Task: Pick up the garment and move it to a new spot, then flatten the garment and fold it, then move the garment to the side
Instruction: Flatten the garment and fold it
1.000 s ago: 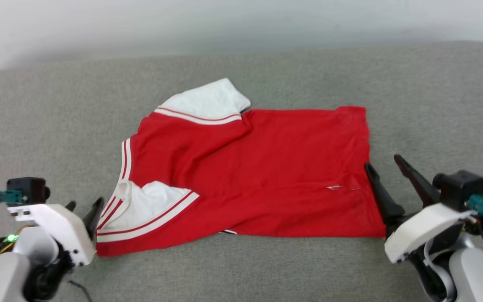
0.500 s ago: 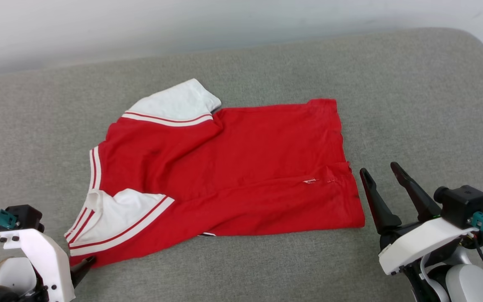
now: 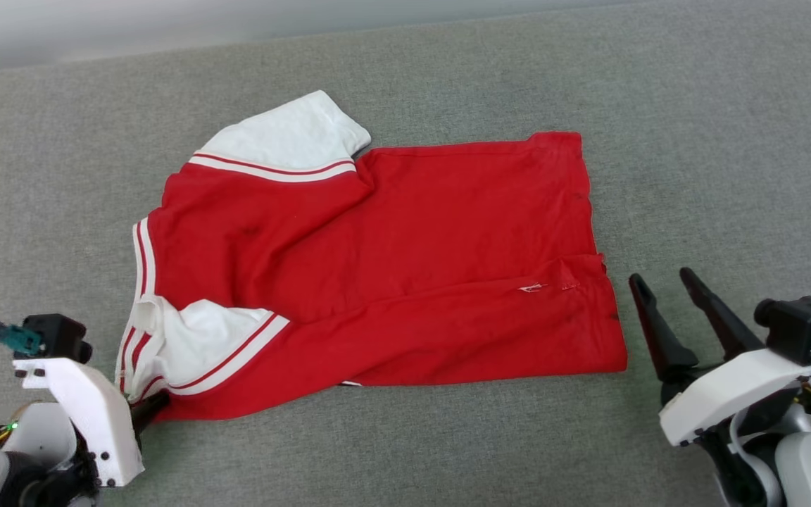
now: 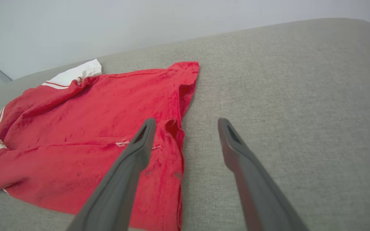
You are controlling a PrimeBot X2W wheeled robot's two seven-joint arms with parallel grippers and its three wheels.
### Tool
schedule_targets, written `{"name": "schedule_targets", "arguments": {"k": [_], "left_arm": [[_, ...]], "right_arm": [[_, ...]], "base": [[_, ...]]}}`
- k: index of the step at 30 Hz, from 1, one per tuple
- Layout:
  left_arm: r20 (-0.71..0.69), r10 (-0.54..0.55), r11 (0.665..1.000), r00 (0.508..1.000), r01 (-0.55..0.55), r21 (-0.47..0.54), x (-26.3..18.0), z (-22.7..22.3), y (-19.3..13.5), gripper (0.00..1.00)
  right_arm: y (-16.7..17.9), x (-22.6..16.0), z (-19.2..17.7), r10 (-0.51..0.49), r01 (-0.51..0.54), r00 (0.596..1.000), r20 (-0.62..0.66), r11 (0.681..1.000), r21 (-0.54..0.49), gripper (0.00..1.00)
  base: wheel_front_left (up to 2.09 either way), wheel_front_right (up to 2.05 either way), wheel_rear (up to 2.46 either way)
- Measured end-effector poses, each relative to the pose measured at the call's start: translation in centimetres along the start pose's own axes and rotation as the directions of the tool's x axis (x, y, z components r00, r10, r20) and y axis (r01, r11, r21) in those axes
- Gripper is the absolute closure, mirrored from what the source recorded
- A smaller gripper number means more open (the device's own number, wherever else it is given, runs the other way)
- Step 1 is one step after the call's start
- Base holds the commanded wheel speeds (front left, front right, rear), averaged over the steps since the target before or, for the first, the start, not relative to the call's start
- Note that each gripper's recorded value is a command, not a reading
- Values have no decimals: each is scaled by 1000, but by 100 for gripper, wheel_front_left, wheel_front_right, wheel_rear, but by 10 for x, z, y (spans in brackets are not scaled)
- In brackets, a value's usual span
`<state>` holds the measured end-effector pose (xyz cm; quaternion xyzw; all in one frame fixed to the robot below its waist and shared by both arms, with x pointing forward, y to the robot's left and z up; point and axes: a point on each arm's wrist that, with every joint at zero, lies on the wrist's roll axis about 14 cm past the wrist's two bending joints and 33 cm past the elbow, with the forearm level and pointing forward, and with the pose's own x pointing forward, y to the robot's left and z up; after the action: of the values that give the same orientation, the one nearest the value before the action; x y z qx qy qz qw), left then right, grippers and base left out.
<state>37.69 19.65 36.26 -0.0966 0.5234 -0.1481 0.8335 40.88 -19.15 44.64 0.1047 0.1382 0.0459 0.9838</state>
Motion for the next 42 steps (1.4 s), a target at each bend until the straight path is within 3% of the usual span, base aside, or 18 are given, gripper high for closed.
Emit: {"name": "schedule_targets", "arguments": {"k": [5, 9, 17, 21, 26, 27, 28, 29, 34, 42], "left_arm": [[83, -24, 1000, 996, 23, 14, -1, 6, -6, 100], [185, -14, 999, 983, 6, 43, -9, 21, -7, 100], [352, -2, 995, 936, -33, 94, -32, 52, -14, 100], [366, -5, 994, 931, -36, 106, -31, 55, -16, 100], [357, -4, 995, 934, -33, 95, -26, 51, -17, 100], [354, 0, 995, 935, -34, 91, -26, 49, -15, 100], [354, 6, 996, 935, -38, 84, -26, 48, -14, 100], [356, 8, 996, 935, -39, 79, -27, 47, -14, 100], [390, 16, 998, 921, -40, 55, -33, 45, -15, 100], [462, 31, 998, 886, -52, 32, -54, 40, -22, 100]], "right_arm": [[-9, -1, -4, -10, 11, 998, -65, 1000, 5, 0], [-11, -5, -25, 11, -9, 974, -227, 1000, 9, 0], [4, -7, -59, 76, -79, 874, -479, 997, 14, 0], [12, 6, -68, 99, -101, 839, -535, 995, 26, 0], [22, 14, -89, 128, -136, 763, -634, 990, 37, 0], [24, 15, -91, 137, -140, 750, -648, 989, 47, 19], [25, 15, -92, 141, -144, 740, -658, 988, 51, 75], [25, 16, -93, 142, -149, 734, -664, 988, 46, 100], [30, 13, -89, 152, -166, 728, -669, 985, 43, 100], [31, -1, -66, 147, -177, 768, -623, 984, 14, 100]], "base": [[0, 0, 0], [0, 0, 0], [0, 0, 0], [0, 0, 0], [0, 0, 0], [0, 0, 0], [0, 0, 0], [0, 0, 0], [0, 0, 0], [0, 0, 0]]}}
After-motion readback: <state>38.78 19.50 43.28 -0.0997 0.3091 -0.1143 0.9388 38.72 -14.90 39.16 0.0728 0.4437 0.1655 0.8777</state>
